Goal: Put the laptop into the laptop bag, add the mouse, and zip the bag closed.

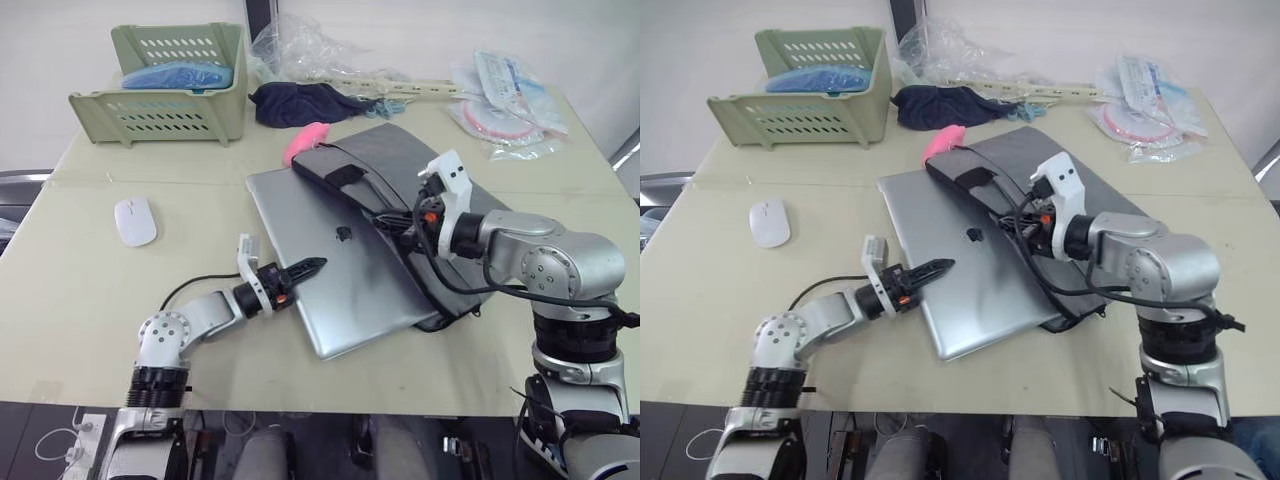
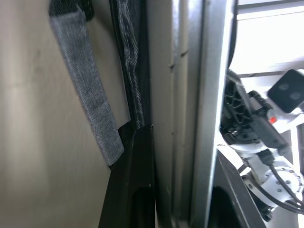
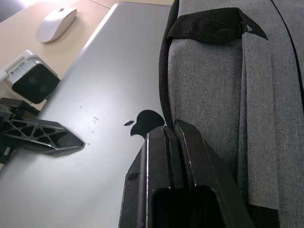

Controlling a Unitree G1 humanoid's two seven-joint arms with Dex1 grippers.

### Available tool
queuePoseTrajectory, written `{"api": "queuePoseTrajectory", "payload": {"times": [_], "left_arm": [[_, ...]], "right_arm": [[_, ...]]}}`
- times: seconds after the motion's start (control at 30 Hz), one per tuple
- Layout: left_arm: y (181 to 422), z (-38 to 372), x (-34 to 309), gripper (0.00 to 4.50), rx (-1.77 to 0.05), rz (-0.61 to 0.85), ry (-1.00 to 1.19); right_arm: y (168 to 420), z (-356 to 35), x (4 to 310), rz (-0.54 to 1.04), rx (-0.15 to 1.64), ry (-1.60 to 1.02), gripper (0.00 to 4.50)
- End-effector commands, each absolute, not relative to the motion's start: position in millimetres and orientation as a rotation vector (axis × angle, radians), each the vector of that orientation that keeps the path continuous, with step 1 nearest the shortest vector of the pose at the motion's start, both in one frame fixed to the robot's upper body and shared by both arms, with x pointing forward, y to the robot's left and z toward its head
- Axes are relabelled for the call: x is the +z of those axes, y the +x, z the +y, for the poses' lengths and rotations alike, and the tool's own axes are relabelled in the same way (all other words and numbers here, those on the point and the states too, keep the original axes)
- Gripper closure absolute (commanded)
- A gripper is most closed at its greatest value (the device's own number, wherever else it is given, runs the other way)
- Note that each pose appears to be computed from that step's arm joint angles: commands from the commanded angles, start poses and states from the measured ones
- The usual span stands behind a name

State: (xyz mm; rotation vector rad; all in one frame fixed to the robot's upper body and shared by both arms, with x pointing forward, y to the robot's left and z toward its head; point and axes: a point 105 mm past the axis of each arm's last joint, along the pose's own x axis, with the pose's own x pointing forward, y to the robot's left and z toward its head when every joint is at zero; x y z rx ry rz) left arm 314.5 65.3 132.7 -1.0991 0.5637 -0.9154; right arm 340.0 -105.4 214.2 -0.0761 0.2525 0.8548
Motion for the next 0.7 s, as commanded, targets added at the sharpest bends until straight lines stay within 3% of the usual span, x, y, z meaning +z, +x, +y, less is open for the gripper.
{"api": "queuePoseTrajectory", "payload": {"times": [0.03,0.43,0.7], "left_arm": [[312.0,43.4,160.2,4.19,-1.048,0.467,-1.101],[334.6,7.0,151.4,4.19,-0.903,0.458,-1.226],[336.1,-1.8,155.2,4.19,-0.876,0.436,-1.257]], "right_arm": [[333.5,-102.3,230.9,0.172,0.869,-0.075,4.48],[329.5,-94.9,232.6,0.157,0.876,-0.05,4.48],[329.0,-100.9,228.9,0.172,0.844,-0.042,4.48]]}}
